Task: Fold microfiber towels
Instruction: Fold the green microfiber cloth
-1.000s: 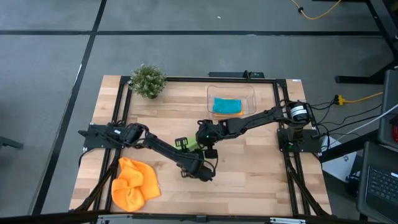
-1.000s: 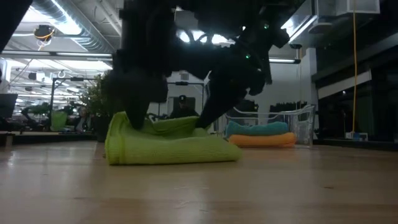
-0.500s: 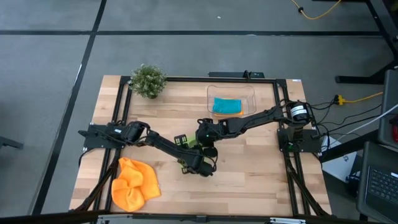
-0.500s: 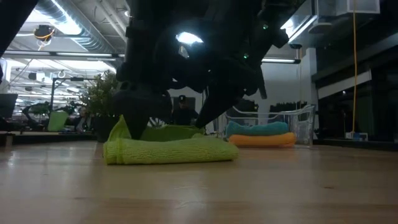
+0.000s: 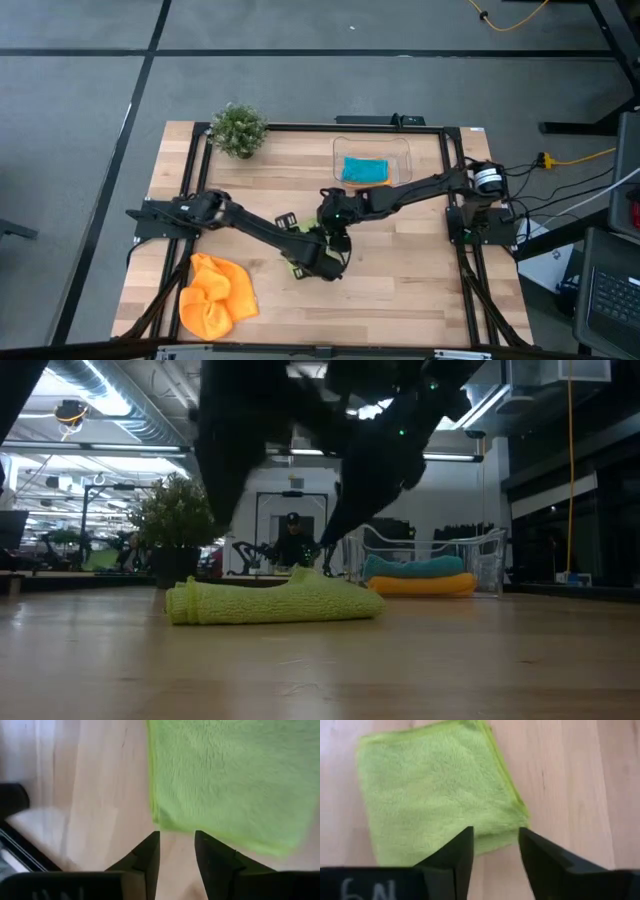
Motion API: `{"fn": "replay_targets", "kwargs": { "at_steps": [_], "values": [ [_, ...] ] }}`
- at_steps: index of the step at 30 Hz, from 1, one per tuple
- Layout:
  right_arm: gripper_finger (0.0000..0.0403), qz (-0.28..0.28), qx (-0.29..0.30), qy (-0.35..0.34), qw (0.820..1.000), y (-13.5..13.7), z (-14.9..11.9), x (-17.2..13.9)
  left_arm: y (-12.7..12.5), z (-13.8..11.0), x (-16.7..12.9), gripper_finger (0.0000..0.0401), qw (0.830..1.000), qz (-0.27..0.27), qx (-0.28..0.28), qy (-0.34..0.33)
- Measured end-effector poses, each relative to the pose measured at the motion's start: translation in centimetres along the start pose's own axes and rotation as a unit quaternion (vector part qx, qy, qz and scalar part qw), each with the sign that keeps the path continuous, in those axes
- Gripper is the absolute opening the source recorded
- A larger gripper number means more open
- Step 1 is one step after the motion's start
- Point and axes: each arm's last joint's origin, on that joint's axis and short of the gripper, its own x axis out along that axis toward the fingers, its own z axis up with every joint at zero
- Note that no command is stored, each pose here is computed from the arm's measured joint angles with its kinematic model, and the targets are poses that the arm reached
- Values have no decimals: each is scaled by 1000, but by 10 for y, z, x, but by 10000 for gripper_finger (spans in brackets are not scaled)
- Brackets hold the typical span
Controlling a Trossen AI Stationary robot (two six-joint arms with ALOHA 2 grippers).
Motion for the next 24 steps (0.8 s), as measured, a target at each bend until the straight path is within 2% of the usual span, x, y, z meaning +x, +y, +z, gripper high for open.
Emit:
{"fn": "replay_targets", "kwargs": {
  "at_steps": [4, 8, 11, 15, 17, 19, 21, 24],
  "values": [
    [157, 9, 10, -10, 1000, -1, 6, -29, 15, -15, -31, 114, 998, -50, -36, -13],
    [157, 17, 12, 0, 1000, -1, 5, -45, 30, -30, -60, 114, 993, -84, -59, -54],
    [157, 50, 12, -18, 999, 0, 8, -47, 34, -38, -70, 114, 989, -87, -88, -77],
    [157, 117, 19, -21, 993, 6, 8, -31, 41, -48, -83, 114, 978, -98, -151, -104],
    [157, 144, 30, -21, 989, 10, 8, -27, 38, -52, -86, 114, 973, -92, -169, -127],
    [157, 149, 30, -15, 988, 13, 7, -26, 31, -59, -87, 114, 973, -83, -163, -143],
    [157, 149, 25, -9, 989, 15, 6, -26, 22, -69, -82, 114, 976, -78, -153, -137],
    [157, 146, 10, -33, 989, 18, 10, -26, 7, -79, -72, 114, 970, -88, -182, -135]
  ]
}}
